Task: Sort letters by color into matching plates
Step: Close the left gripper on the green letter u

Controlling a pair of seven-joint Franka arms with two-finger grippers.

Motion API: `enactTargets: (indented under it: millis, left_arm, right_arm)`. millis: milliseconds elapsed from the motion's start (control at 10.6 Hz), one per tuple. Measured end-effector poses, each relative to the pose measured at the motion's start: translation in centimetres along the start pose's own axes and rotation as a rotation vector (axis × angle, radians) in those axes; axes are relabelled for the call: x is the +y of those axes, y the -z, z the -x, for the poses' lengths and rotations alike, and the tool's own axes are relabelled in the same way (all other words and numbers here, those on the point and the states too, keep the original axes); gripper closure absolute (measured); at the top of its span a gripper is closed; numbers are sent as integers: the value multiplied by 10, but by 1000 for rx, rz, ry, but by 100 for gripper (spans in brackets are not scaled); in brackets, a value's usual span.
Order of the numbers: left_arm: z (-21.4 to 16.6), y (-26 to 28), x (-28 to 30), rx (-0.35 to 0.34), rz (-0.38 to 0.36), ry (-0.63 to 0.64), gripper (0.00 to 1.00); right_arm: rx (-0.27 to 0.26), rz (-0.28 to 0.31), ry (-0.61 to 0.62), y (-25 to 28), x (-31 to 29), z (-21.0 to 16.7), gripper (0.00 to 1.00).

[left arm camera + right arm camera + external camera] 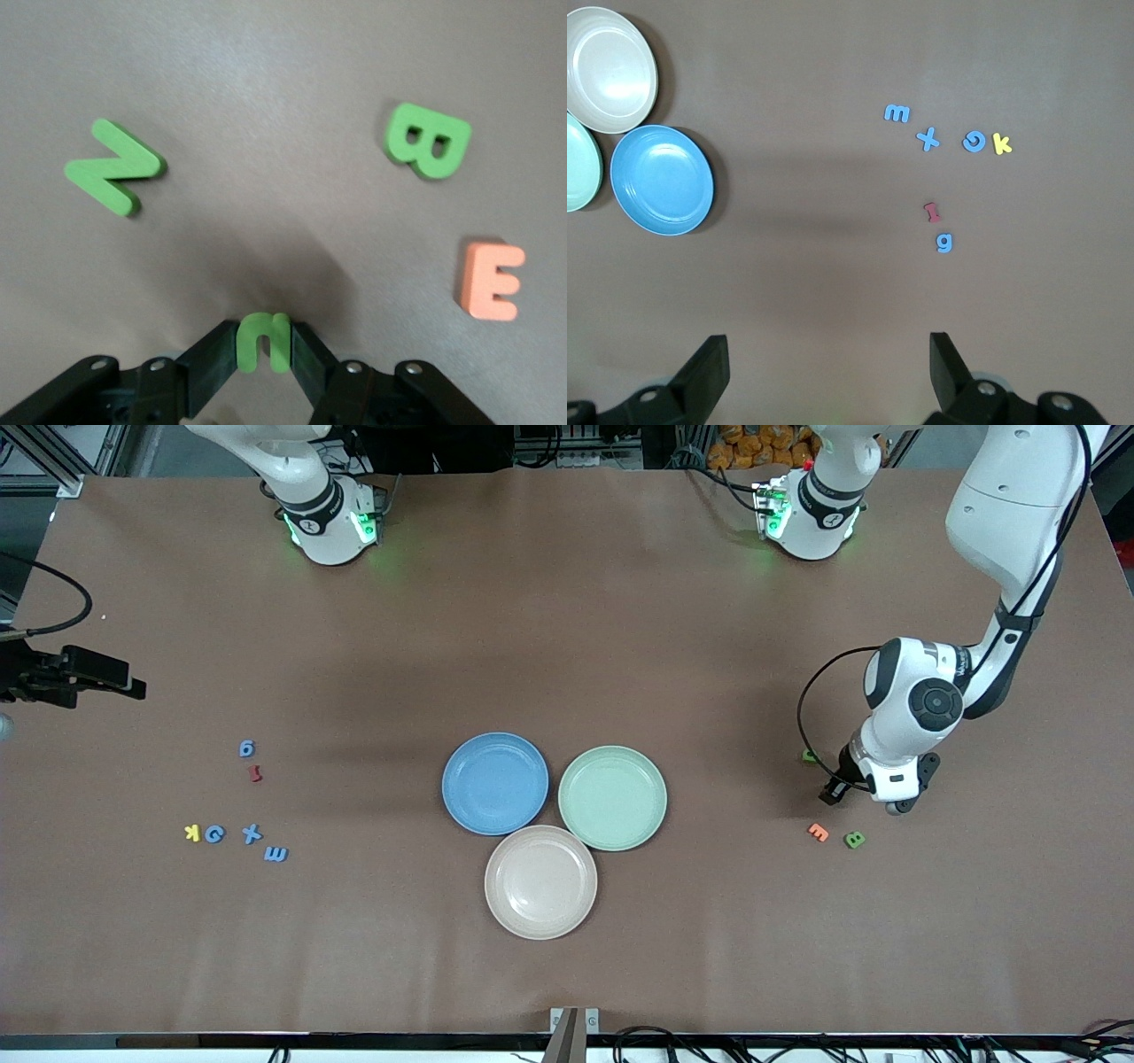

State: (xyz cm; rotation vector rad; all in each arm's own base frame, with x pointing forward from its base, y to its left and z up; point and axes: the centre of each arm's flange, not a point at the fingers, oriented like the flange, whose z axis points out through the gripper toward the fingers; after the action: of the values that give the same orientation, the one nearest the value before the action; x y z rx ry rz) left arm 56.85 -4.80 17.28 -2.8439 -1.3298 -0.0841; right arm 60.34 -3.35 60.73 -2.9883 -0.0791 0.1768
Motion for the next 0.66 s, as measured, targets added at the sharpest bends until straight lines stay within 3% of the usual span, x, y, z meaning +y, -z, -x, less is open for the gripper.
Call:
enactTargets:
  millis: [659]
  left_arm:
    - [68, 45, 66, -21, 81, -143, 67]
  right_arm:
    - [0, 0, 2, 0, -1, 0, 0]
